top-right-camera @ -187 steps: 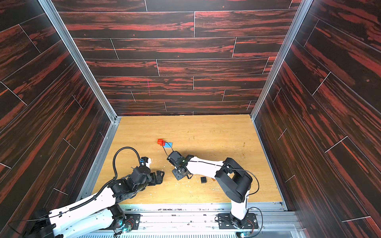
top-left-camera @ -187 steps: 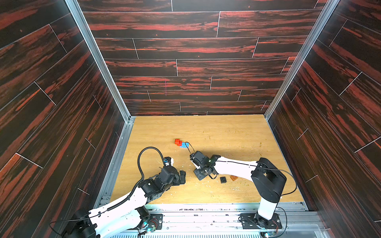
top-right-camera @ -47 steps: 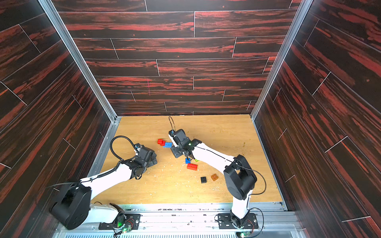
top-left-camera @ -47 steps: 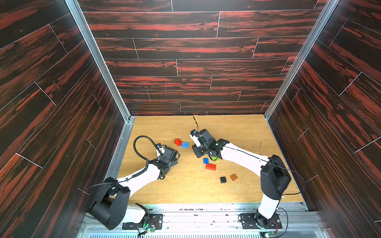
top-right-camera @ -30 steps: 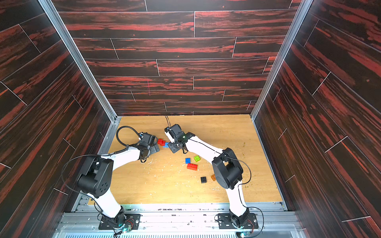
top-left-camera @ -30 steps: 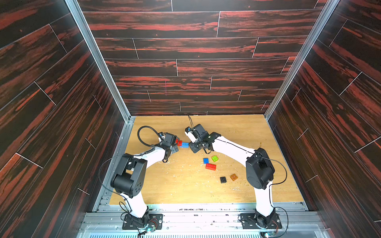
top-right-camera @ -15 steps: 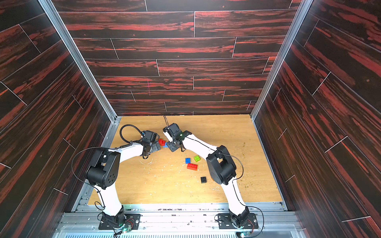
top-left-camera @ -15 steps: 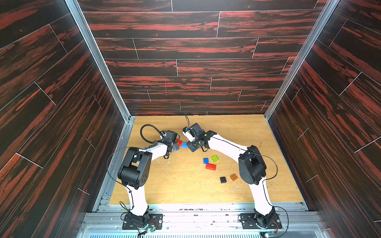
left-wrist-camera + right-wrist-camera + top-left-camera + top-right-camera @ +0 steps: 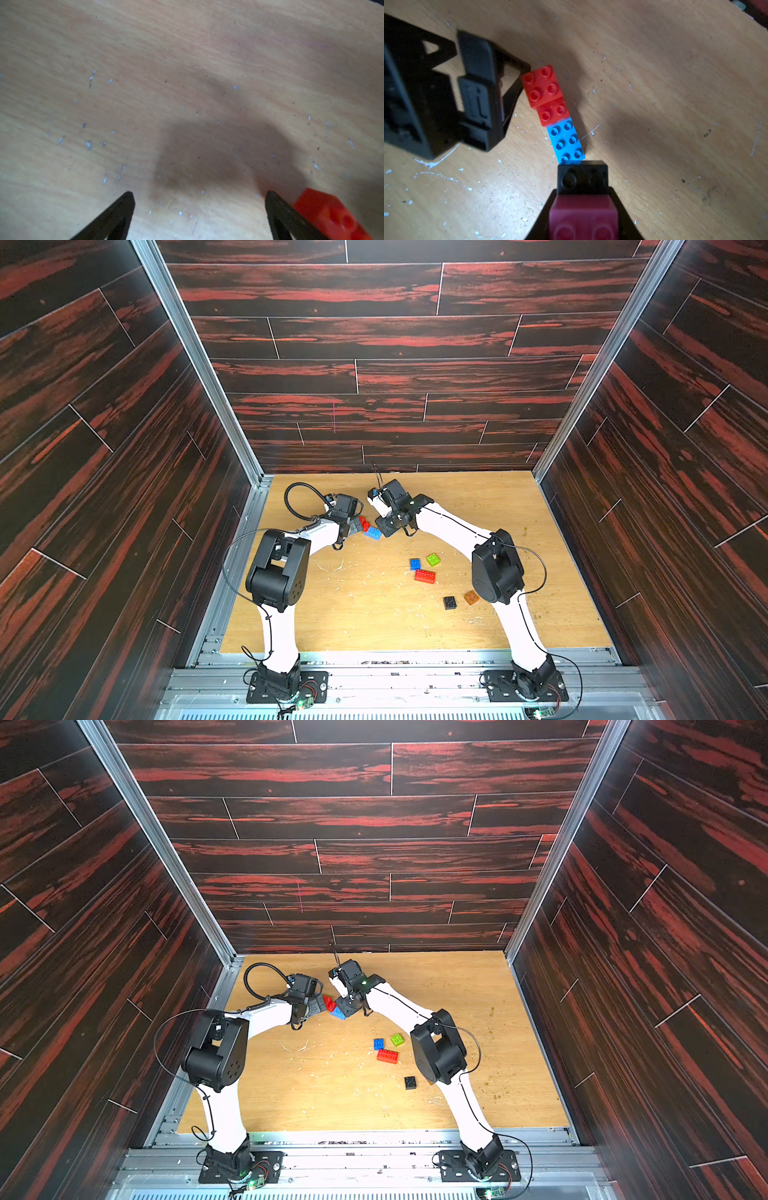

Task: Assemble the letter v with lego
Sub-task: Adjust the lego brick at the center of the board, then assemble the lego brick with the lego brick.

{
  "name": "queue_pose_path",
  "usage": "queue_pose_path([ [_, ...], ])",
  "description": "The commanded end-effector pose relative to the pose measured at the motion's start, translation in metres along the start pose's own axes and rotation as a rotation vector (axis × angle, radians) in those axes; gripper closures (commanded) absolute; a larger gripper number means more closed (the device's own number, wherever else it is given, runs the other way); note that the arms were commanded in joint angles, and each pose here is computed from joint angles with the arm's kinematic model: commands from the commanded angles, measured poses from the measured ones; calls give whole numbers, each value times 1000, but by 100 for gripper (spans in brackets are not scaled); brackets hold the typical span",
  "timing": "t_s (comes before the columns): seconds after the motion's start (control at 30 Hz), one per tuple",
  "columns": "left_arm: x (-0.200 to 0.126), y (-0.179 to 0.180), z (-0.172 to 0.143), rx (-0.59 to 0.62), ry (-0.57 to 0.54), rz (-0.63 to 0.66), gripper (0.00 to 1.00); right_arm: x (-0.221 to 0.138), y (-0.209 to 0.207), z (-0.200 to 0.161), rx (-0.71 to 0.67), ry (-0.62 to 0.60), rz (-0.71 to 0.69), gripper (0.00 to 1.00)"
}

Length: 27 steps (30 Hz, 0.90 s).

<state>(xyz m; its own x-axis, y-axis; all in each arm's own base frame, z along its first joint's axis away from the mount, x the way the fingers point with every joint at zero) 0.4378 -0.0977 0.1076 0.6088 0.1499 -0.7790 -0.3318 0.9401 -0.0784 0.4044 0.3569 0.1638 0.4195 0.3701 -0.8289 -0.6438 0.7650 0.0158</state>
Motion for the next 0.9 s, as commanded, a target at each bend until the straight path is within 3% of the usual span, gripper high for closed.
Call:
queue_pose_path([
  [0.0, 3, -2, 11, -32, -29, -26, 0, 5, 0, -1, 1, 17, 33, 68],
  [0.3, -26, 6, -4, -119, -76, -212, 0, 9, 1, -2, 1, 19, 74, 68],
  [0.87, -70, 33, -49, -165, -33, -312, 0, 33, -1, -6, -36, 51, 70, 68],
])
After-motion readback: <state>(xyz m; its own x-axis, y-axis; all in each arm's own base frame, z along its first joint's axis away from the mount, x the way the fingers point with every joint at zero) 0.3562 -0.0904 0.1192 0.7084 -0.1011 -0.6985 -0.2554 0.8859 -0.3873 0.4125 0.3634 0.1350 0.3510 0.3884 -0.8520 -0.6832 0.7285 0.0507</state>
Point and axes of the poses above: each gripper's point midway between its finger pads, its own x axis out along the fingers, its own y axis along the line the jaws close on, z = x × y, the point moved 8 cm from there along -x, back along the fingers, and after that the axes turned 5 degrees about x, right-handed, at the moved point
